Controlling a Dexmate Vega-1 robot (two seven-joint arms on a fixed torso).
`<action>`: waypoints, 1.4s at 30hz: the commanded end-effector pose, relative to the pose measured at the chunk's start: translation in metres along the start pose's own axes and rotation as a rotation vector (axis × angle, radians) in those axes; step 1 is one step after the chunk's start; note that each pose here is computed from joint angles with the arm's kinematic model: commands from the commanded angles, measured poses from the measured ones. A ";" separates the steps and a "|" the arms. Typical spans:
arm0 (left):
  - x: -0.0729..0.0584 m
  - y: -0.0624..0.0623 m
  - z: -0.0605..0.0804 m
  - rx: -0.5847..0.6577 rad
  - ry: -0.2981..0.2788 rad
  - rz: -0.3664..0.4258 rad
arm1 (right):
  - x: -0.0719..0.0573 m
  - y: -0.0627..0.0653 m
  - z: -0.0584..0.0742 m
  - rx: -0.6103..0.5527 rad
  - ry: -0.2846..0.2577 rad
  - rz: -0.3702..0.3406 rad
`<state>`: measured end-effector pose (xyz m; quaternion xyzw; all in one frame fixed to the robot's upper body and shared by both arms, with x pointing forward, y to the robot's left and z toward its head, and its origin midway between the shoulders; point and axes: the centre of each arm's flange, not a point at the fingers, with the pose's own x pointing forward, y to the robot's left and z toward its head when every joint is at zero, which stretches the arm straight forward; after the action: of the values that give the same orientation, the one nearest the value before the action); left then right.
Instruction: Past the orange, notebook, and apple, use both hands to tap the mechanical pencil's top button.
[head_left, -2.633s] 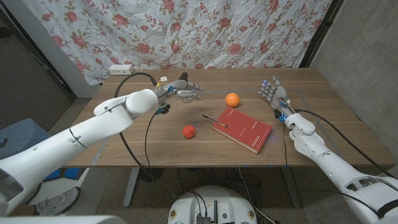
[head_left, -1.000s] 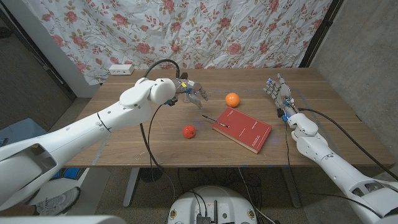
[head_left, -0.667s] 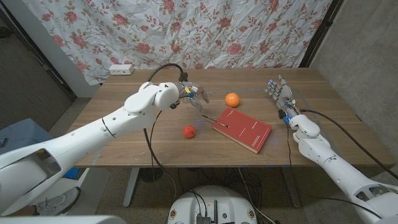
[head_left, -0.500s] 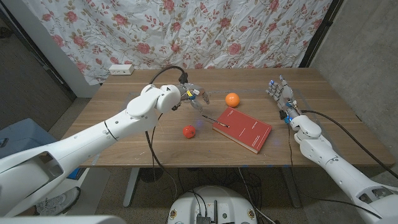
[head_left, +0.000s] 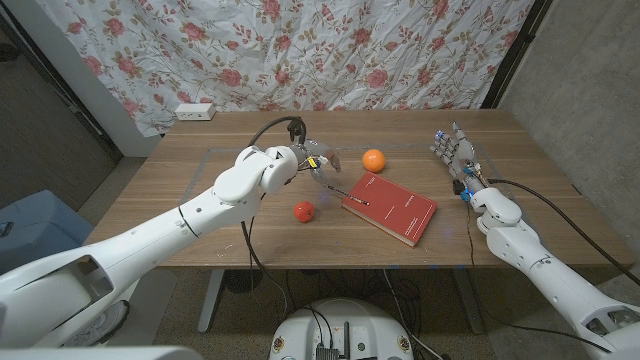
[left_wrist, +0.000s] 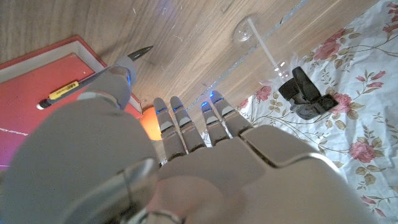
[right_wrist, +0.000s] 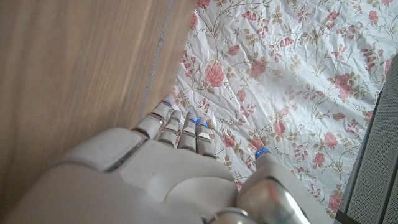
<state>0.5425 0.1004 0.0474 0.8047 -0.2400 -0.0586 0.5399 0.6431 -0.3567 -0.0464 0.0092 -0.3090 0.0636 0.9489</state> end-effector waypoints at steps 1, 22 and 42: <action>0.007 -0.013 0.014 0.002 0.001 -0.001 | -0.004 -0.002 -0.001 0.004 0.002 -0.011; 0.012 -0.029 0.029 -0.010 0.004 0.015 | -0.004 -0.002 -0.001 0.001 0.008 -0.011; 0.019 -0.040 0.031 -0.031 0.010 0.049 | -0.001 -0.002 -0.002 -0.009 0.019 0.004</action>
<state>0.5547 0.0785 0.0089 0.7959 -0.2529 -0.0483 0.5480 0.6424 -0.3589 -0.0499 0.0102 -0.3032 0.0613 0.9509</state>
